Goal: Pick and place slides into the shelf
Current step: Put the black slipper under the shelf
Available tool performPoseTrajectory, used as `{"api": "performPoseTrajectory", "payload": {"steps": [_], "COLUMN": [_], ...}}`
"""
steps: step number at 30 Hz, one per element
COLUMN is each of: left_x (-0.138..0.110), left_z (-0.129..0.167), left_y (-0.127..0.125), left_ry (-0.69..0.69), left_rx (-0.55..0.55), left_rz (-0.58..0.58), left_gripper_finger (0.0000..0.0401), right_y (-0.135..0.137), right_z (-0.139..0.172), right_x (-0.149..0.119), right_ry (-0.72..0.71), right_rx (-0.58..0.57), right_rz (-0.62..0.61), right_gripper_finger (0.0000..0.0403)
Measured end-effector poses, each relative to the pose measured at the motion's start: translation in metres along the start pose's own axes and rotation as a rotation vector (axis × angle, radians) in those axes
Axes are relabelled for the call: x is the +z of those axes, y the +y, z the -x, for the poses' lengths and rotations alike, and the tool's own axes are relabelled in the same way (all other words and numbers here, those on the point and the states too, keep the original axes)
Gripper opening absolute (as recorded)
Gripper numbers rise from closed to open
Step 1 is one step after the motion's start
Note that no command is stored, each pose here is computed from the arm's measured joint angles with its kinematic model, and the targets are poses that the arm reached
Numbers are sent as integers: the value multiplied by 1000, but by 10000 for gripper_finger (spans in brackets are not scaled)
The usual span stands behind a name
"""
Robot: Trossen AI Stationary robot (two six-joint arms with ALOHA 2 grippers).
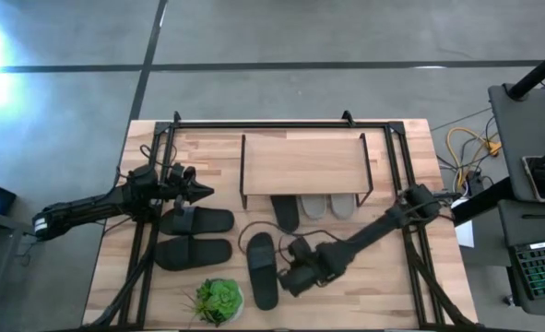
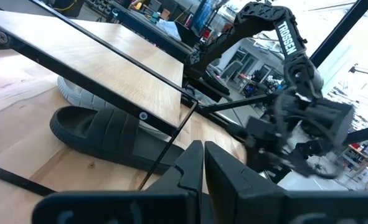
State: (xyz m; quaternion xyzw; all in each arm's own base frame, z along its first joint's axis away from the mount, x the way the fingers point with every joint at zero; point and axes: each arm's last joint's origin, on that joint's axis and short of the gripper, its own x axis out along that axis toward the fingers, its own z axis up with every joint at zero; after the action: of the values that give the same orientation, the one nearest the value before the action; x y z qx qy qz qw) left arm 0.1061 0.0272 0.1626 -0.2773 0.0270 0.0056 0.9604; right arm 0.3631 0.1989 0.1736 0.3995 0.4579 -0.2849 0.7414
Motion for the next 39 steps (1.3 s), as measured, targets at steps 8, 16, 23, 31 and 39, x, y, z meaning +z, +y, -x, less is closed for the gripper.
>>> {"api": "performPoseTrajectory", "payload": {"steps": [8, 16, 23, 31, 39], "left_x": [0, 0, 0, 0, 0], "left_z": [0, 0, 0, 0, 0], "left_y": [0, 0, 0, 0, 0], "left_ry": [0, 0, -1, -1, 0], "left_rx": [0, 1, -1, 0, 0], "left_rz": [0, 0, 0, 0, 0], "left_gripper_finger": [2, 2, 2, 2, 2], "right_y": [21, 22, 25, 27, 41], "right_z": [-3, -3, -2, 3, 13], "right_x": [5, 0, -4, -17, -8], "right_ry": [-22, 90, 68, 66, -290], "right_rx": [206, 233, 258, 277, 170], "right_rz": [-44, -4, -24, 18, 630], "right_gripper_finger": [27, 95, 154, 192, 169]}}
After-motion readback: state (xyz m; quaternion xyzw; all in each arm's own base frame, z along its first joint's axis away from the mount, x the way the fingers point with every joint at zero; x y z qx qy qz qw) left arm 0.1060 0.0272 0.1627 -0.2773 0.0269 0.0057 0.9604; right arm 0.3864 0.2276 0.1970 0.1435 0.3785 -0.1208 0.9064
